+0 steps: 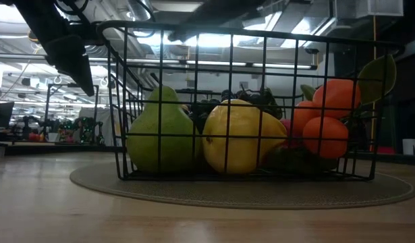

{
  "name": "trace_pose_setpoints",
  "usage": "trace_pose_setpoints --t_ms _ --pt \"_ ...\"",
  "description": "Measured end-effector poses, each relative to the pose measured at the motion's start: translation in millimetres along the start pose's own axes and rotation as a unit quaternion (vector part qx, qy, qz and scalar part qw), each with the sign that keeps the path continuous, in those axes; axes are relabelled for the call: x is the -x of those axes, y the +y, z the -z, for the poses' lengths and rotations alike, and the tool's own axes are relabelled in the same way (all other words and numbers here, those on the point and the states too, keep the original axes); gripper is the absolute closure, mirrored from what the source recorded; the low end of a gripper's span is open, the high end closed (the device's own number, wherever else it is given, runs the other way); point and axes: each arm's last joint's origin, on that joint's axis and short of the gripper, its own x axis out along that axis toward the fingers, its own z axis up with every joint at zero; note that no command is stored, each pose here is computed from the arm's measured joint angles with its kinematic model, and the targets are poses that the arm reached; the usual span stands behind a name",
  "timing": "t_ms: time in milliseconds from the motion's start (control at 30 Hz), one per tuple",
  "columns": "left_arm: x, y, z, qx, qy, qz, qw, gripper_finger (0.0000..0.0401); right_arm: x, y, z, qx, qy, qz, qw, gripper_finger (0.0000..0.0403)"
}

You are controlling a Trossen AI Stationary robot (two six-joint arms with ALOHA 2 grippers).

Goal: Build produce basket
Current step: Put the violet eggplant into the black wire basket

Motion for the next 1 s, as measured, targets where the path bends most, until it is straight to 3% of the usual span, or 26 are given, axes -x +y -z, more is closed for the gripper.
trace_pose_setpoints --t_ms 333,633,1000 --pt "0 0 0 0.000 0.000 0.000 1.000 0.0360 5 38 21 0.053 -0.028 0.000 0.998 0.0314" --pt "0 0 0 0.000 0.000 0.000 1.000 0.0360 6 41 18 0.052 -0.066 0.019 0.996 0.0282" --pt "0 0 0 0.000 0.000 0.000 1.000 0.0360 -3 45 15 0.029 -0.074 0.013 0.997 0.0277"
